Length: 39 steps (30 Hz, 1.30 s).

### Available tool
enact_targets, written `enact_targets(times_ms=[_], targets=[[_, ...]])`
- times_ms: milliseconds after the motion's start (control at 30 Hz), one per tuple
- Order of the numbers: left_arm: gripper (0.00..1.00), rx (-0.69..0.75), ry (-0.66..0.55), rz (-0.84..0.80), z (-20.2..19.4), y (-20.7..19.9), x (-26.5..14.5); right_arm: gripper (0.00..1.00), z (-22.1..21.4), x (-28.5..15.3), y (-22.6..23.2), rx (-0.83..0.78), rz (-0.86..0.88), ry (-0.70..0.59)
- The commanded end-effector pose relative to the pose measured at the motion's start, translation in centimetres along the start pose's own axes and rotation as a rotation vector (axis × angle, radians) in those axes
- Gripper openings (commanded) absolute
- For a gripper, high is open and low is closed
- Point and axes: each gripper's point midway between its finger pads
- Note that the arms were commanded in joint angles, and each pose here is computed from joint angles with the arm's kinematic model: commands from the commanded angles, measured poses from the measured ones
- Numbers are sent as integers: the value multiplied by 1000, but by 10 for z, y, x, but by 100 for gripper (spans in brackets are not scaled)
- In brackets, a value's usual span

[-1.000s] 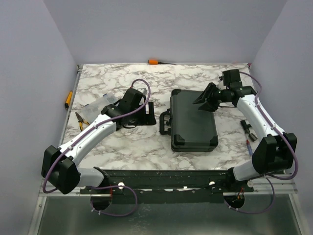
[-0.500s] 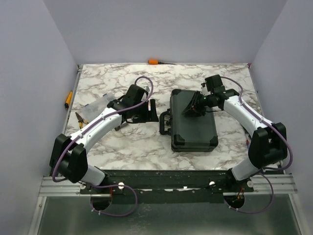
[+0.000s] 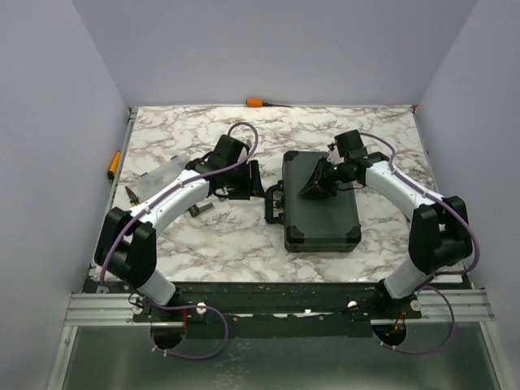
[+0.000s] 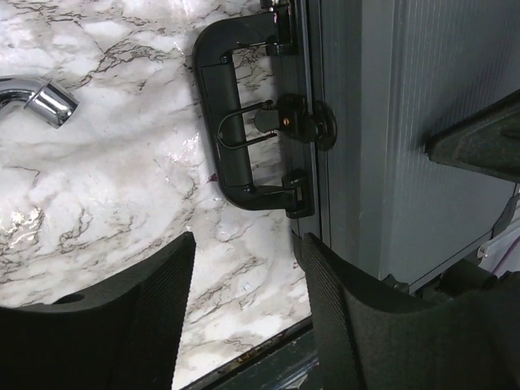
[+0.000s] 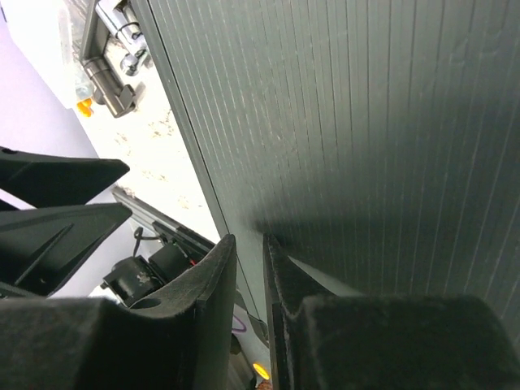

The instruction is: Pack up texas hold em set

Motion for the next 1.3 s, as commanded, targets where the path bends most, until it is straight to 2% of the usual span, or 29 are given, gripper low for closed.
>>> enact_targets(times_ms=[0, 267, 467, 833, 933, 1267], targets=[[53, -2, 16, -34, 7, -8, 10, 24, -27, 21, -35, 0, -86, 88], [49, -9, 46, 0, 4, 3, 29, 22, -62, 35, -88, 10, -242, 174], [45, -39, 40, 58, 8, 19, 41, 21, -72, 31, -108, -3, -330, 196], [41, -35, 101, 78, 4, 32, 72, 21, -83, 30, -114, 3, -338, 216], [37, -38, 111, 81, 5, 34, 79, 21, -83, 29, -114, 3, -341, 216], [36, -20, 139, -20, 3, 21, 87, 20, -86, 30, -116, 6, -346, 226]])
Point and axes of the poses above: each gripper's point midway between its finger pads, its own x axis out along the fingers, its own y axis along the line the jaws close on, z = x × y, and after that the axes turned 11 degrees about -x, right-handed
